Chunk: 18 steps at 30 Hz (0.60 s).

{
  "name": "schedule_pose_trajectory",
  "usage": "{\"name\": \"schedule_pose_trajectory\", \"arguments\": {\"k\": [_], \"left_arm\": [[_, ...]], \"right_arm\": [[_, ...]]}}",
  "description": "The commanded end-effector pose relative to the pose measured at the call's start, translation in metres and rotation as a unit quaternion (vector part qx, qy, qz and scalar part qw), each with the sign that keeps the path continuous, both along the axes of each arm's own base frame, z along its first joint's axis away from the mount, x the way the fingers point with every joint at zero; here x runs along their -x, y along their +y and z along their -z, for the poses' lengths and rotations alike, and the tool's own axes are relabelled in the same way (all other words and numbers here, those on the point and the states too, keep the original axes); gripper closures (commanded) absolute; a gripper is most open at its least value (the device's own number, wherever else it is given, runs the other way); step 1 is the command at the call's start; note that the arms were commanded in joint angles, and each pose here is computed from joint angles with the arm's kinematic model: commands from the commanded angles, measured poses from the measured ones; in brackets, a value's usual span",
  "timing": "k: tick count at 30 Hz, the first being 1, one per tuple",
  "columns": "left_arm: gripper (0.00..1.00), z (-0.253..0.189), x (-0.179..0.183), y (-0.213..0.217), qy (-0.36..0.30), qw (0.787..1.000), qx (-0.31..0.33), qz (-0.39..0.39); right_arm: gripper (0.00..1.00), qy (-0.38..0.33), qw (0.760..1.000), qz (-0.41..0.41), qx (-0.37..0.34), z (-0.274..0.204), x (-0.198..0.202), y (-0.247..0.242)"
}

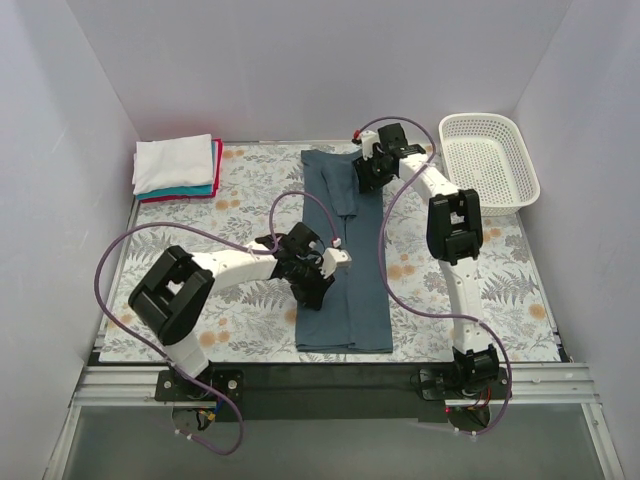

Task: Fold and stack the t-shirts
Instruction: Fold the tshirt

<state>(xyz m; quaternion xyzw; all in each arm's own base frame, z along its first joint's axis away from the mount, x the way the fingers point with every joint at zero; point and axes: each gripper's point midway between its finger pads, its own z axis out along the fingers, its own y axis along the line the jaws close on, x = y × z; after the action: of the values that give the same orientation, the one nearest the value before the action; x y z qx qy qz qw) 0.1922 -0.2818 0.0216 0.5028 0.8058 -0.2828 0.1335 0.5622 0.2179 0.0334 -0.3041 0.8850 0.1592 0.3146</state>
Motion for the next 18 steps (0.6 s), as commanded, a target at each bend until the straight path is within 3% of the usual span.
{"name": "schedule_pose_trajectory", "arguments": {"k": [1,2,4,7,8,9,10,11,14,16,18], "left_arm": [[0.74,-0.049,0.000,0.000,-0.026,0.999,0.041,-0.014],[0.66,-0.064,-0.001,-0.001,-0.039,0.997,0.058,-0.013],[0.52,-0.090,0.002,0.001,-0.060,0.995,0.084,-0.010],[0.18,-0.153,0.006,0.004,-0.129,0.980,0.151,-0.006],[0.15,-0.176,0.008,0.008,-0.162,0.971,0.175,-0.004],[0.15,-0.188,0.006,0.011,-0.184,0.966,0.183,-0.011],[0.14,-0.202,0.002,0.012,-0.207,0.958,0.196,-0.019],[0.14,-0.218,0.002,0.016,-0.231,0.949,0.212,-0.033],[0.14,-0.230,0.000,0.024,-0.266,0.938,0.218,-0.043],[0.14,-0.213,0.014,0.035,-0.259,0.948,0.184,0.000],[0.19,-0.186,0.036,0.051,-0.240,0.958,0.146,0.060]], "right_arm": [[0.44,-0.068,0.997,-0.019,0.026,-0.071,0.006,-0.017],[0.41,-0.065,0.997,-0.025,0.034,-0.075,0.016,-0.022],[0.37,-0.110,0.992,-0.046,0.040,-0.132,0.032,-0.029],[0.29,-0.157,0.985,-0.055,0.042,-0.193,0.063,-0.039],[0.26,-0.172,0.983,-0.058,0.040,-0.208,0.071,-0.040],[0.06,-0.194,0.978,-0.063,0.038,-0.232,0.088,-0.045],[0.02,-0.208,0.975,-0.067,0.036,-0.243,0.097,-0.047],[0.02,-0.242,0.967,-0.075,0.037,-0.271,0.112,-0.052],[0.02,-0.266,0.952,-0.143,0.051,-0.286,0.160,-0.055],[0.02,-0.246,0.944,-0.215,0.043,-0.262,0.200,-0.048],[0.02,-0.277,0.920,-0.272,0.059,-0.263,0.242,-0.045]]}}
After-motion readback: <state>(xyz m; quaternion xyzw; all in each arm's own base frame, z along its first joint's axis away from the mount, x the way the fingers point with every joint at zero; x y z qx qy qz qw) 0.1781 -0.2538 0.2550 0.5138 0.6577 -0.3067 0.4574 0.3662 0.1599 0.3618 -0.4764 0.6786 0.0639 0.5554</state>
